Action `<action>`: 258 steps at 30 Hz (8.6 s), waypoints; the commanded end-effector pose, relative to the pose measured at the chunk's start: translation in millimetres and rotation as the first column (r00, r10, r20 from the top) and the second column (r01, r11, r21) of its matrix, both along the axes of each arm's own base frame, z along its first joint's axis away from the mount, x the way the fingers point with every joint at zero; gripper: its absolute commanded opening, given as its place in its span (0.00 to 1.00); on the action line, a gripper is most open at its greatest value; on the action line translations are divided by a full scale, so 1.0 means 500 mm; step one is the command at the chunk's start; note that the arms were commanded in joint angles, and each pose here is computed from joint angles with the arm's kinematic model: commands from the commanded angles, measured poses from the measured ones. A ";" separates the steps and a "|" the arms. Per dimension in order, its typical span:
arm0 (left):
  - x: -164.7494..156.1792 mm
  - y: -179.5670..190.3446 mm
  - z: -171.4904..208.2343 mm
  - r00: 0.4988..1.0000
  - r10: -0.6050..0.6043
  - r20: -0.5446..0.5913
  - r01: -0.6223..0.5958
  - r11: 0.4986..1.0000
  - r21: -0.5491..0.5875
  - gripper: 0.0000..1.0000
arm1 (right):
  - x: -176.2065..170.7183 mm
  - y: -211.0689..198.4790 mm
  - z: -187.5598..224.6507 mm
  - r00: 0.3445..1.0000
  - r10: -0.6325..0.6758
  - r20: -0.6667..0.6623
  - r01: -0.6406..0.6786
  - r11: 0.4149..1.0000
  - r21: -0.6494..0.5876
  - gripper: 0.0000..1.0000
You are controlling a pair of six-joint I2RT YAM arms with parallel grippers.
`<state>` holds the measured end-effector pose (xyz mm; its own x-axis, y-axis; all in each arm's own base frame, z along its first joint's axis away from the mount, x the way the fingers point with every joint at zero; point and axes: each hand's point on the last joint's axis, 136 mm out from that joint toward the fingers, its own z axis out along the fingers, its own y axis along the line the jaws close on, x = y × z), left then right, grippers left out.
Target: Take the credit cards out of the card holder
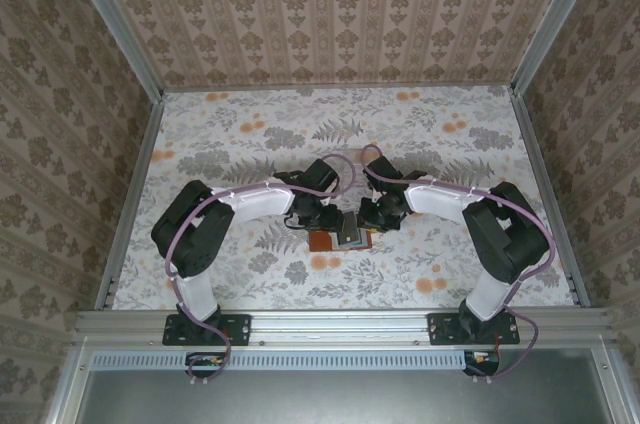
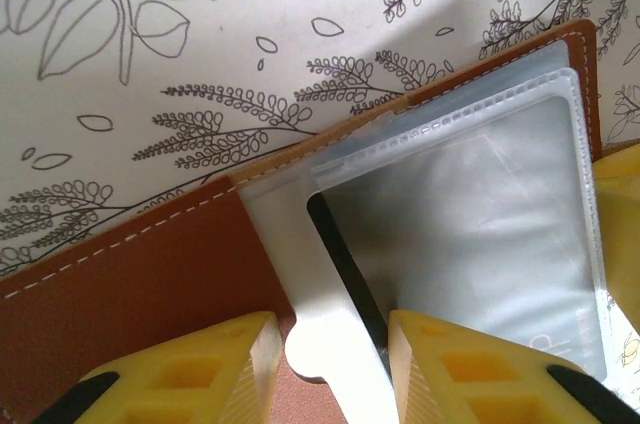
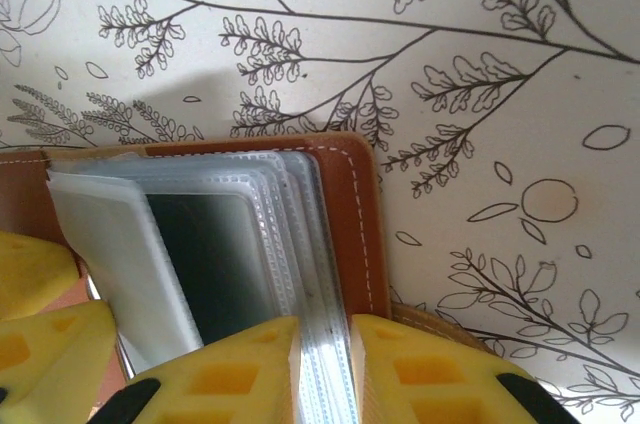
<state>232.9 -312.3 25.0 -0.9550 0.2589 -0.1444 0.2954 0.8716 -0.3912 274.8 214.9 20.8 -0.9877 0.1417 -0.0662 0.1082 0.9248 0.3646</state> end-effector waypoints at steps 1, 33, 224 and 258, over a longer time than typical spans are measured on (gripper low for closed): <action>-0.013 0.053 -0.024 1.000 0.007 -0.012 -0.005 0.993 0.122 0.35 | -0.015 -0.026 0.000 1.000 -0.009 -0.014 0.008 0.998 -0.062 0.21; 0.000 0.030 -0.006 1.000 0.002 0.010 -0.002 0.998 0.057 0.39 | -0.001 0.067 0.030 0.998 0.058 -0.003 -0.057 0.981 0.187 0.19; 0.011 -0.016 0.011 0.994 0.058 -0.090 -0.078 0.969 -0.235 0.26 | -0.012 0.029 0.008 0.999 0.036 -0.033 -0.034 0.999 0.033 0.29; 0.009 0.013 0.015 0.992 0.090 -0.087 -0.108 0.968 -0.227 0.10 | 0.001 0.091 0.059 0.999 0.038 0.015 -0.040 0.976 0.213 0.27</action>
<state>240.2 -311.8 34.0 -0.9812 0.1401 -0.1326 0.1922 0.7693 -0.6093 274.9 240.2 34.6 -0.9916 0.1171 -0.0552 0.0800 0.8895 0.4500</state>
